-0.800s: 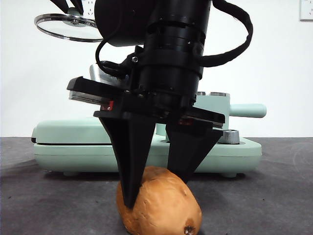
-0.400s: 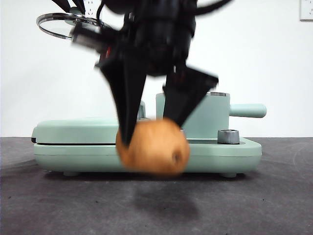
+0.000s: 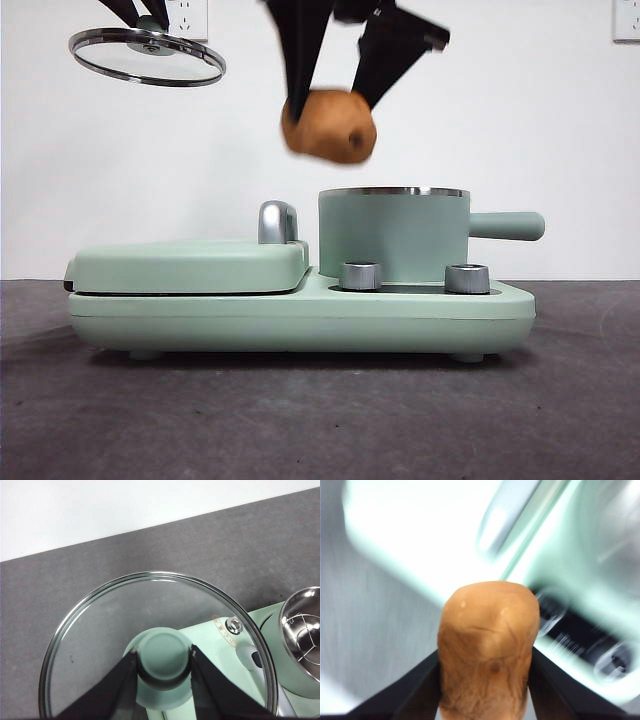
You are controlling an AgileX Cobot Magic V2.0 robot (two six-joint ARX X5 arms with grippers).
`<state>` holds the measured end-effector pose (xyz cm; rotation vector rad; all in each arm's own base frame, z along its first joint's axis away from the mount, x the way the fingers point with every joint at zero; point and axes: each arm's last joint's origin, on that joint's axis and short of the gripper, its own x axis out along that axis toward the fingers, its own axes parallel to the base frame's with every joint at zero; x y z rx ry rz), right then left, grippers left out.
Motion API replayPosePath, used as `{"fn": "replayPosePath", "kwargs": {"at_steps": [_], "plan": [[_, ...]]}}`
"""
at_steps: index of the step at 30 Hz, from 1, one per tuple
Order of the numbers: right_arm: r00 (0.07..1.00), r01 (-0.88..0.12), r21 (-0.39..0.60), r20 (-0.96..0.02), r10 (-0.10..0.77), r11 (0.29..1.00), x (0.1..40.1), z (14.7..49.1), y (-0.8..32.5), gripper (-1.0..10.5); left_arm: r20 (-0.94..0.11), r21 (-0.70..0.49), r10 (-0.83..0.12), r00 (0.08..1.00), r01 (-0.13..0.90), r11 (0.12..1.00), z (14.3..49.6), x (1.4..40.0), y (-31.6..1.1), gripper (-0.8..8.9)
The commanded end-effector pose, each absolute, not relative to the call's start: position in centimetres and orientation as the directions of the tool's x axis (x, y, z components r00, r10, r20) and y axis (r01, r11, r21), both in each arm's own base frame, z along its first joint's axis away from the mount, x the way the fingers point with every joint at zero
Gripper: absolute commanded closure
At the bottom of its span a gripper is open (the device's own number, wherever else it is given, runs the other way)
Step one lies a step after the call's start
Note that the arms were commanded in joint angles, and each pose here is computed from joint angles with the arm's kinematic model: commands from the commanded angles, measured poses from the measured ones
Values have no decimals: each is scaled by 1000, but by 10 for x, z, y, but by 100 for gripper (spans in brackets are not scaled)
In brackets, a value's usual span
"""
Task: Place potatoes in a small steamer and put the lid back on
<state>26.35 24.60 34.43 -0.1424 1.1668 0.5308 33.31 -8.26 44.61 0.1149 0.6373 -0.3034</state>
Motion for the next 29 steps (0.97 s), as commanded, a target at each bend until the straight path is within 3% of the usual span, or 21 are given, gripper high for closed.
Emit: {"fn": "replayPosePath", "kwargs": {"at_steps": [1, 8, 17, 29], "plan": [[354, -451, 161, -871, 342, 878, 285, 358, 240, 782, -562, 12, -255, 787, 316, 949, 456, 333, -83, 800], [386, -389, 126, -877, 286, 913, 335, 366, 213, 782, -569, 11, -254, 782, 317, 949, 453, 336, -84, 800], [360, -353, 89, -906, 222, 932, 392, 330, 203, 782, -582, 10, -252, 773, 317, 948, 448, 342, -86, 800], [274, -353, 95, -941, 200, 931, 410, 295, 203, 782, -603, 7, -248, 758, 317, 948, 438, 351, -88, 800]]}}
